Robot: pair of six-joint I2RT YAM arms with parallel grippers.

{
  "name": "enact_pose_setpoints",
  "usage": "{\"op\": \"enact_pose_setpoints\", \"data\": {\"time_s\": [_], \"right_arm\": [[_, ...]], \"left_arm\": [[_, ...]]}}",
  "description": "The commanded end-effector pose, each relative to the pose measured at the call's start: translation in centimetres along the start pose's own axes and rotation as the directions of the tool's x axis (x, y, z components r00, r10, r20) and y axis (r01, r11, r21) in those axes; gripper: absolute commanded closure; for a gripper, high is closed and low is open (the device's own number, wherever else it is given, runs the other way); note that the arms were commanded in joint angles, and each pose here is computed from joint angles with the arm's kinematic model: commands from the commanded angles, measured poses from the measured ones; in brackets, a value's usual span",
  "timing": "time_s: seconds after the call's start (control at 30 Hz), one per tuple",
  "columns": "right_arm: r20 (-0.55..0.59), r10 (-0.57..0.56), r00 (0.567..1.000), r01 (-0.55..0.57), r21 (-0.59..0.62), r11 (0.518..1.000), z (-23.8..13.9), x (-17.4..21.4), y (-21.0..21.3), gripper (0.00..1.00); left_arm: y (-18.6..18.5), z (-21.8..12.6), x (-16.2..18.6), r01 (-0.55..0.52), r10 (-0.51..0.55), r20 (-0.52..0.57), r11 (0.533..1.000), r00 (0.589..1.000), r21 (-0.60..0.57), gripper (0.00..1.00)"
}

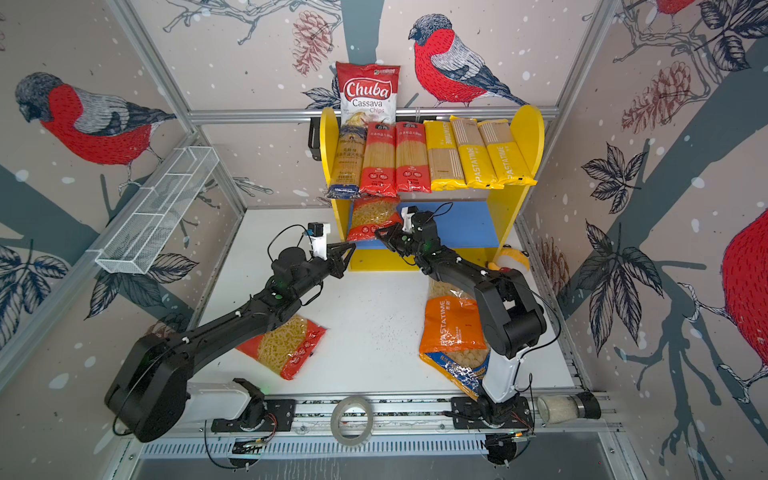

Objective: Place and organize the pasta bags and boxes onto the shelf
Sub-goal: 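Open both grippers and draw them back from the shelf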

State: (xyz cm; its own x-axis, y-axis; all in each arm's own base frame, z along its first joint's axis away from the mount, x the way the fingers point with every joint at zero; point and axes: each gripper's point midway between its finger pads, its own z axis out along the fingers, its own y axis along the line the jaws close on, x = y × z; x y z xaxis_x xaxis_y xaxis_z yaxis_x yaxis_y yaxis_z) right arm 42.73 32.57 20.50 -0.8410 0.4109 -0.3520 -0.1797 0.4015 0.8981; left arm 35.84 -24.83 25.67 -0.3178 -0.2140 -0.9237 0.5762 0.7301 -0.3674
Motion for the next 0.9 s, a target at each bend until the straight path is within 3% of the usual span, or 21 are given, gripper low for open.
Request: {"op": "enact_pose_setpoints", "data": {"time_s": [0.0,0.17,0.33,0.43,0.67,0.87], "right_arm": [[-0.065,-0.018,0.998,0.016,-0.025,1.000,0.2,0.9,0.0,0.96],[-0.080,-0.013,0.997,0.011,-0.023,1.000,0.5,1.1,-0.3,0.94],[-0.092,-0.027,0.995,0.025,-0.029,0.999,-0.1,1.8,0.0,0.60],[-0.105,-0.038,0.994,0.034,-0.034,0.999,-1.2,3.1,0.2,0.51],[-0.151,-0.048,0.987,0.054,0.034,0.998,-4.3,8.6,-1.2,0.42],[-0.336,-0.105,0.936,0.158,0.133,0.978,-4.4,17.6,-3.9,0.40]], "left_arm": [[-0.4,0.0,-1.4,-0.022,0.021,0.056,1.000,0.998,0.012,0.71],[-0.2,0.0,-1.2,-0.020,0.020,0.052,1.000,0.998,0.007,0.71],[0.4,0.0,-1.0,0.001,0.000,0.038,1.000,0.999,-0.030,0.71],[1.2,-0.5,-0.6,0.019,-0.017,0.035,0.997,0.999,-0.074,0.71],[3.3,-3.3,1.0,0.077,-0.072,0.031,0.978,0.997,-0.193,0.70],[7.1,-7.0,4.4,0.116,-0.128,-0.006,0.914,0.992,-0.388,0.69]]}}
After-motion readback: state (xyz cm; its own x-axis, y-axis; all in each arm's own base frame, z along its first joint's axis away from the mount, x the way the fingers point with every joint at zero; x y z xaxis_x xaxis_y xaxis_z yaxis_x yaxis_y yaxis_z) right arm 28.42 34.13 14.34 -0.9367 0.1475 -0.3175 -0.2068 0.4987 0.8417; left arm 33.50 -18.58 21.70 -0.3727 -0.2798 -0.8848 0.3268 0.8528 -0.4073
